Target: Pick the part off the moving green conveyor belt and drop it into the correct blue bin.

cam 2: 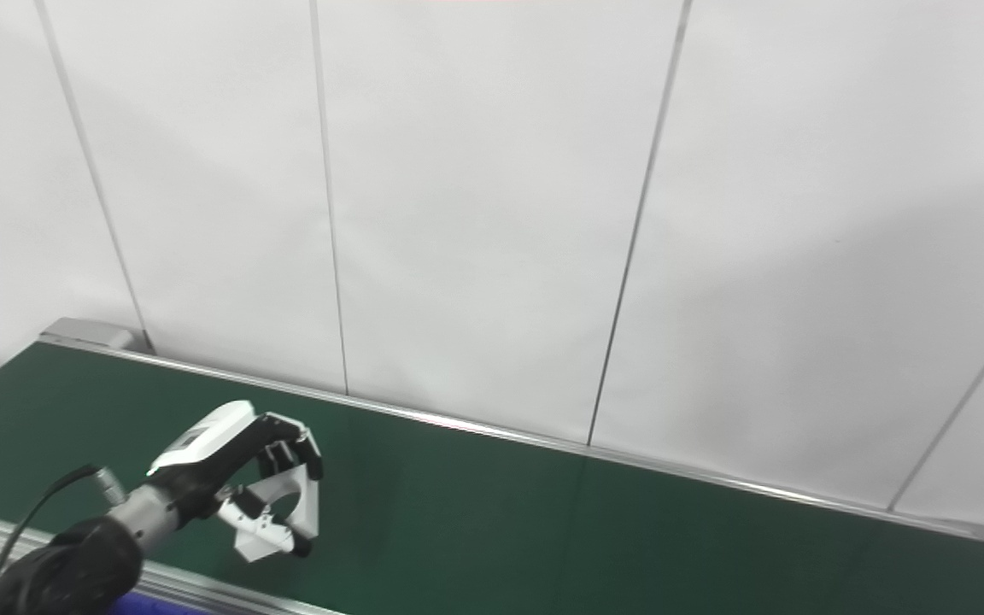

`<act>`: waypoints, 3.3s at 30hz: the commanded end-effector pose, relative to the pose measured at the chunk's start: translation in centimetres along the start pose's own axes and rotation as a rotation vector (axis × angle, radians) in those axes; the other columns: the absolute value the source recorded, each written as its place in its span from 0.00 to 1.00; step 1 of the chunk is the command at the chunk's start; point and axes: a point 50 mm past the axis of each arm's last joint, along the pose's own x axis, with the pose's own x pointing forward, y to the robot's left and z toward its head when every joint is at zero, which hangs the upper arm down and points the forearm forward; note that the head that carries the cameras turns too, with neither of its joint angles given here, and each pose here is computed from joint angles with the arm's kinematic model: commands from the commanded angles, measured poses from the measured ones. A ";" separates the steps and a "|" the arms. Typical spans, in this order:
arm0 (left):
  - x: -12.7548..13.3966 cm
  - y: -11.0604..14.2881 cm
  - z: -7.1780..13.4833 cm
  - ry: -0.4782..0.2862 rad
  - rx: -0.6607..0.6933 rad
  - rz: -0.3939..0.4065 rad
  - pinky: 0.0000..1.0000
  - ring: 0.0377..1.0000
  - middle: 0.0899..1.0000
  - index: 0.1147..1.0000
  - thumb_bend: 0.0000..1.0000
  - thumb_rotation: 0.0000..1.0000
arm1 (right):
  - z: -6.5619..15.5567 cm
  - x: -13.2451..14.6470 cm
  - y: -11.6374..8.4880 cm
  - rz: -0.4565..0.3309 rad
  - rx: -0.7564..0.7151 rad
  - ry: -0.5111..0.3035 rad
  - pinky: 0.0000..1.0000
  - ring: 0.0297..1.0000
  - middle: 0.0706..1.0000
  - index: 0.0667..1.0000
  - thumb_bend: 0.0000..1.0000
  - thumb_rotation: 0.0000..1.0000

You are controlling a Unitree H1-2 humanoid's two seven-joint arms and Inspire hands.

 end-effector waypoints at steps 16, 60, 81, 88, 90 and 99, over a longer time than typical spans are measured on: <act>-3.4 -1.2 2.3 -0.037 -0.113 -0.065 0.28 0.43 0.39 0.44 0.50 0.00 | 3.8 0.1 0.2 -0.036 -0.010 -0.032 0.78 0.86 0.90 1.00 0.81 0.46; -6.3 -13.8 4.6 -0.027 -0.353 -0.291 0.36 0.37 0.44 0.46 0.50 0.00 | 6.6 -0.8 -4.7 -0.067 -0.001 -0.032 0.78 0.85 0.89 0.97 0.87 0.37; -7.3 -14.6 5.3 -0.038 -0.090 -0.302 0.62 0.74 0.84 0.81 0.91 0.25 | 7.2 -1.4 -5.5 0.032 -0.046 0.021 0.73 0.84 0.90 0.99 0.89 0.33; -8.1 -14.2 4.9 -0.072 -0.368 -0.249 0.71 0.80 0.84 0.83 0.98 0.26 | 7.2 -1.7 -5.6 0.078 -0.041 0.061 0.70 0.84 0.89 1.00 0.91 0.29; -8.2 -14.5 4.7 -0.078 -0.454 -0.244 0.75 0.82 0.85 0.83 1.00 0.26 | 7.1 -1.9 -5.6 0.078 -0.045 0.061 0.71 0.84 0.89 1.00 0.91 0.28; -8.4 -16.4 3.6 -0.196 -0.664 -0.118 0.75 0.80 0.82 0.82 0.97 0.28 | 6.3 -2.4 -5.2 0.083 -0.042 0.090 0.67 0.83 0.90 1.00 0.91 0.28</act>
